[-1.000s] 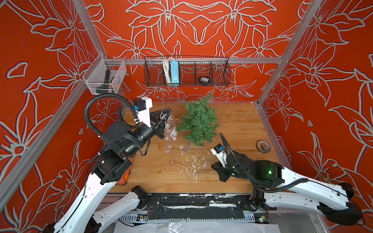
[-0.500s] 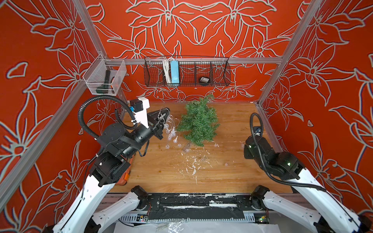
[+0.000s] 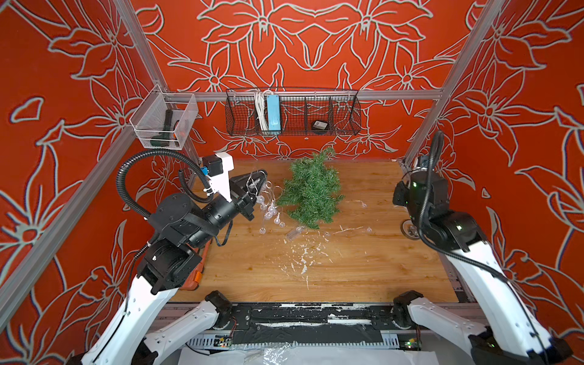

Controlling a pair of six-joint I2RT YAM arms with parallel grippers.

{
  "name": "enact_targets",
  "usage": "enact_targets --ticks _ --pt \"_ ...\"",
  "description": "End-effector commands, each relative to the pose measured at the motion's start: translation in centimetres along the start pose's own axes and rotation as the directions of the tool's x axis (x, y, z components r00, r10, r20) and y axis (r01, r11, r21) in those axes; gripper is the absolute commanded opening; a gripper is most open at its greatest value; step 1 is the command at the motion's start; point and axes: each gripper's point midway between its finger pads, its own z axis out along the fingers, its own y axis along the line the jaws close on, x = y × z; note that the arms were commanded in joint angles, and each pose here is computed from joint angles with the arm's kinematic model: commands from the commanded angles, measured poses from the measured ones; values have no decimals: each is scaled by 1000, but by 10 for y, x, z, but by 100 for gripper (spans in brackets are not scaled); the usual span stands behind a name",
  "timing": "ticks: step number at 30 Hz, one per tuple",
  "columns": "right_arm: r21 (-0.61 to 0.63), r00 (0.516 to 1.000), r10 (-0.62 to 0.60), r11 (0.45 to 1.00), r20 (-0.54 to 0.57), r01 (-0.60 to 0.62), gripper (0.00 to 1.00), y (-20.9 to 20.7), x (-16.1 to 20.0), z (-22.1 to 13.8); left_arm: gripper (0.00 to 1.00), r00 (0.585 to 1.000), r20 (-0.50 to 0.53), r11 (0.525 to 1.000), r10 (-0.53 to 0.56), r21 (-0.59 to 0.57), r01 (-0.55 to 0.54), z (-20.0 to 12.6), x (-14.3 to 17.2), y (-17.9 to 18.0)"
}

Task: Remove string lights from the small christmas tree
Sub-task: Place the light string at the center of the board.

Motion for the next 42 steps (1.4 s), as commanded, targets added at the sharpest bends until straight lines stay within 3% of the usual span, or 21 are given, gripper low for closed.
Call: enact_targets --ticks 1,5,9,18,22,25,31,35,42 --pt "-55 997 -2 998 72 6 0 18 -40 15 0 999 36 998 -12 66 10 0 -16 -14" --pt "-58 990 -16 998 139 24 0 18 -78 10 0 999 38 989 -36 146 30 8 -29 -29" --pt "-49 990 14 999 139 -7 0 9 -87 22 0 995 49 964 -83 257 68 20 -46 -48" --pt "-64 988 78 996 131 -70 0 2 -101 50 0 977 94 858 -192 499 121 62 -114 -89" --pt "-84 983 128 990 134 -117 0 -1 -106 54 0 969 75 783 -237 605 145 79 -139 -106" --pt "-98 984 130 988 121 -118 0 1 -102 55 0 964 16 723 -266 664 189 90 -142 -115" --pt "-127 983 140 984 118 -124 0 6 -101 59 0 951 -27 672 -309 701 238 89 -122 -117" --pt "-156 982 150 979 118 -131 0 12 -110 63 0 957 6 682 -291 702 204 102 -134 -117" --pt "-228 974 175 964 143 -140 0 21 -128 64 0 953 172 702 -249 710 55 126 -163 -113"
